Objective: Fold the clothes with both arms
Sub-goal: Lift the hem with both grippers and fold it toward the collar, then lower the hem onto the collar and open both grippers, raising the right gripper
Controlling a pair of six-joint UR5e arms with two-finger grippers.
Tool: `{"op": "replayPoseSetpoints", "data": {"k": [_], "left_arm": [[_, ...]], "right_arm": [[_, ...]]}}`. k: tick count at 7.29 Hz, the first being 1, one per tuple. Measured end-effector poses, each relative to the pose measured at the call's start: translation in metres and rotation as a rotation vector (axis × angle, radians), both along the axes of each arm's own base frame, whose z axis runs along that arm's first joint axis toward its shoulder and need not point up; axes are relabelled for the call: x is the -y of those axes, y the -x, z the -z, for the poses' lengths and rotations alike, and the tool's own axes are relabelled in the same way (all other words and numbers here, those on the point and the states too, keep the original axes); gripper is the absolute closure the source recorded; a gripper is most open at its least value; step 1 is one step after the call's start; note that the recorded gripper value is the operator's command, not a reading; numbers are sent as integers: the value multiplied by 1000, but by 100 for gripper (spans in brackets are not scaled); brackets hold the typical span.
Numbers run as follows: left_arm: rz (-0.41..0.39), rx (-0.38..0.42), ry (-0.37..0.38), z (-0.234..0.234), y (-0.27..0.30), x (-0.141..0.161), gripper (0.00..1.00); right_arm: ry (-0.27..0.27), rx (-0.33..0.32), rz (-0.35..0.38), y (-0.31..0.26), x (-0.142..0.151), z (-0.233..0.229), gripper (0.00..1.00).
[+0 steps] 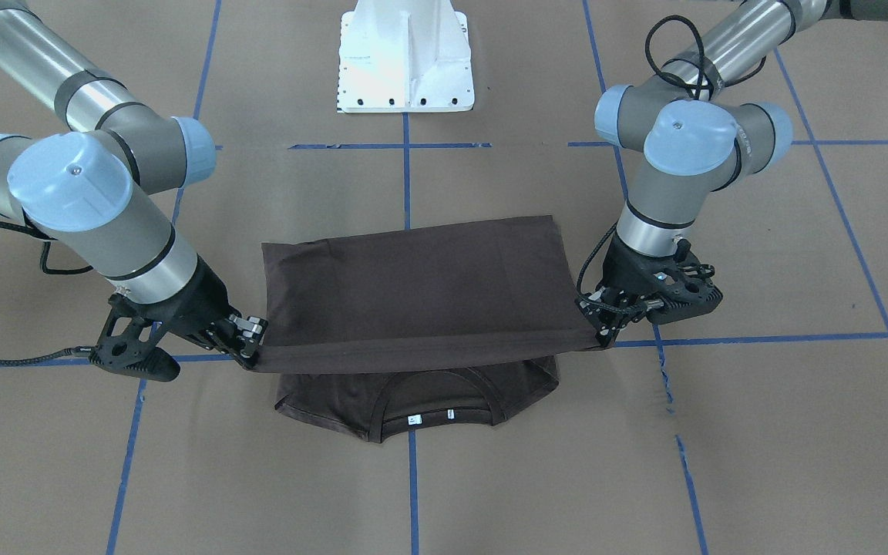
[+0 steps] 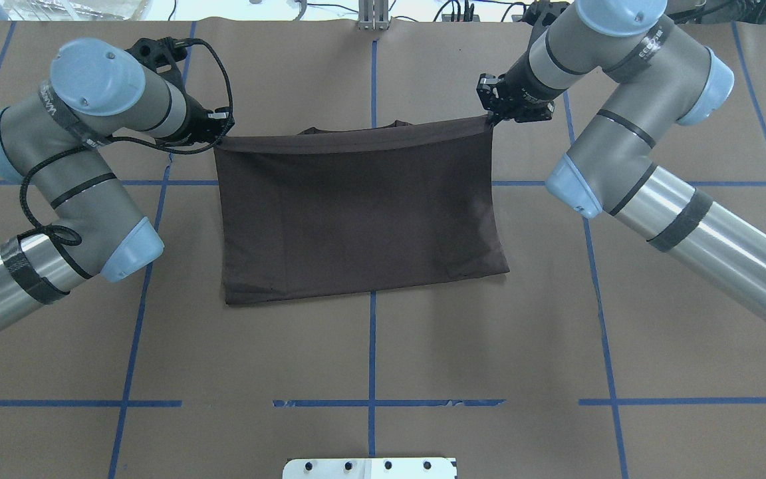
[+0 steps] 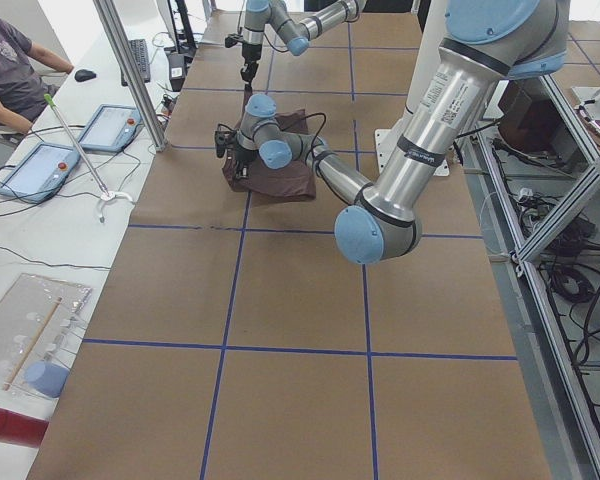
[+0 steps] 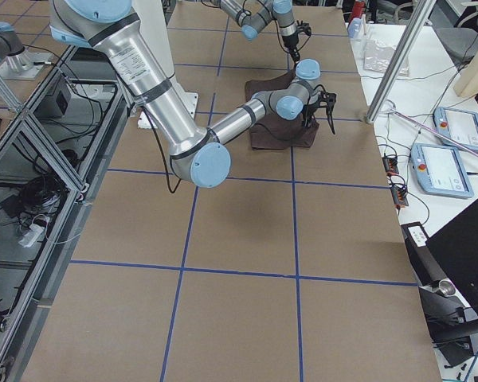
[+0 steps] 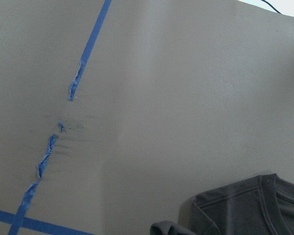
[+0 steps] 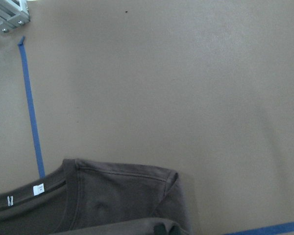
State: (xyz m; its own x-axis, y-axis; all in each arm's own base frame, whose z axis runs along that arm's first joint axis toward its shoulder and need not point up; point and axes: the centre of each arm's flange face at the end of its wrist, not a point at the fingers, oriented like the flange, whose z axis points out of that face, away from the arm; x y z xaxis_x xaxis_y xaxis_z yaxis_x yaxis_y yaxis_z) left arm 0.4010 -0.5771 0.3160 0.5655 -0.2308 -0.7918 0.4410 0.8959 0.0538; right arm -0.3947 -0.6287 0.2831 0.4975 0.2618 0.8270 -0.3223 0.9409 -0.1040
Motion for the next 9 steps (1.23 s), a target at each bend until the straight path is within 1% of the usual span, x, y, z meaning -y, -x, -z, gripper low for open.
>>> {"op": "replayPoseSetpoints", "data": {"k": [1,2,3,4,5,6,7,9], "left_arm": [[0,2,2,-2,-1,1,100],[0,1,3,0,-3,1,93],[-2,-6,-1,5,-6,1,65],[-4,-12,-5,10,-9,0,57],[-5,-19,-8,13,-11,0,31],[-5,-24,-10,13,-13,-1,13],[-5,-23,-8,11,-14,0,1],[-6,-22,-7,10,-16,1,1]], "right_arm": [[3,-7,-9,5,13,-2,100],[-9,-2,-17,9,23,-6,100],[-23,7,-20,12,27,-8,100],[-31,14,-19,14,27,-8,100],[-35,20,-15,15,26,-7,66],[-37,23,-11,17,24,-7,1],[-39,22,-3,21,21,-9,0],[-44,20,8,27,16,-11,0]]}}
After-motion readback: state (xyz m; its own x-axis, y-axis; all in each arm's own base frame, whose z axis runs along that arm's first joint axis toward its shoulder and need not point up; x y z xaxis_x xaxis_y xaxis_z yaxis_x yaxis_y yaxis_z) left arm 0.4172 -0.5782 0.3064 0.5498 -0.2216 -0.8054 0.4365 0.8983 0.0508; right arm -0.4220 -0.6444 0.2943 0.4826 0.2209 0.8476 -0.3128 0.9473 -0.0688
